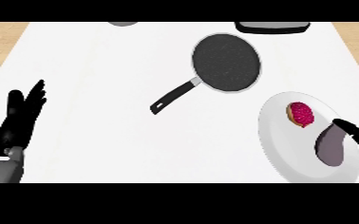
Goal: Pick the cupcake from the plate and place it in the pan
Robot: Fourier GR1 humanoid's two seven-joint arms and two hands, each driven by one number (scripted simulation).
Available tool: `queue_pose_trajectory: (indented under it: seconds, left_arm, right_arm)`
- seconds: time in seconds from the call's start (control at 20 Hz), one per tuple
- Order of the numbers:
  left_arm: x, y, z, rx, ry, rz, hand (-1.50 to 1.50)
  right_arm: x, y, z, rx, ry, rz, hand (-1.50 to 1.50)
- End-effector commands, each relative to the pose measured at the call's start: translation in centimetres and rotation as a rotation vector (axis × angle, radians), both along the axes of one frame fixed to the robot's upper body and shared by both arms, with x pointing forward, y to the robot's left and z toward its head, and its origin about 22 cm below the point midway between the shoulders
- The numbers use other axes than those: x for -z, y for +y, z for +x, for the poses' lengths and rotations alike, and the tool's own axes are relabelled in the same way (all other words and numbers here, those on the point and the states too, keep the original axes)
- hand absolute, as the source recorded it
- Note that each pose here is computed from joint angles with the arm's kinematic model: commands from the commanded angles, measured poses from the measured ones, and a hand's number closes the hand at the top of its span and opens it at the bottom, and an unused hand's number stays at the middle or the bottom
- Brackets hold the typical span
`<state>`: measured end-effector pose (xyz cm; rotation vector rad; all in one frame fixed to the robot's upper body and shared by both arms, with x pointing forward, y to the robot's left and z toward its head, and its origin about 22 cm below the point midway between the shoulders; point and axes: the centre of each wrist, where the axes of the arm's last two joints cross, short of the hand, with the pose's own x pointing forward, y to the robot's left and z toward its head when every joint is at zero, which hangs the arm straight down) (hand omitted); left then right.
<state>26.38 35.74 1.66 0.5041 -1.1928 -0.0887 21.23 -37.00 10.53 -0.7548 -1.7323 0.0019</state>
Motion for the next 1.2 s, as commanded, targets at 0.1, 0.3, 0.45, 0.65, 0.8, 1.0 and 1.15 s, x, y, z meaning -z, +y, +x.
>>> queue_pose_trajectory:
  seconds: [0.1,0.3,0.45,0.65,0.8,1.0,1.15]
  left_arm:
    - [-0.4,-0.5,0.8,0.022,-0.012,0.006,0.0]
    - [0.9,-1.0,0.6,0.031,-0.003,-0.006,0.0]
    - [-0.4,-1.1,1.3,0.034,-0.02,-0.008,0.0]
    - [1.0,-0.9,1.0,0.071,-0.011,0.002,0.0]
    - [0.7,-0.9,1.0,0.049,-0.002,0.011,0.0]
    - [1.2,-1.6,0.8,0.039,-0.009,-0.013,0.0]
    - [1.0,0.2,0.3,0.018,-0.004,-0.003,0.0]
  right_arm:
    - [-4.5,0.1,0.6,0.015,0.35,-0.284,-1.5]
    - [-8.4,0.8,1.6,0.027,0.568,-0.403,-1.5]
    - [-8.7,2.7,2.6,0.016,0.707,-0.471,-1.5]
    - [-9.1,5.3,4.9,-0.001,0.834,-0.527,-1.5]
    - [-6.8,7.0,6.4,-0.04,0.925,-0.553,-1.5]
    - [-5.9,9.7,7.7,-0.068,0.979,-0.547,-1.5]
    - [-4.0,9.5,9.1,-0.056,0.978,-0.535,-1.5]
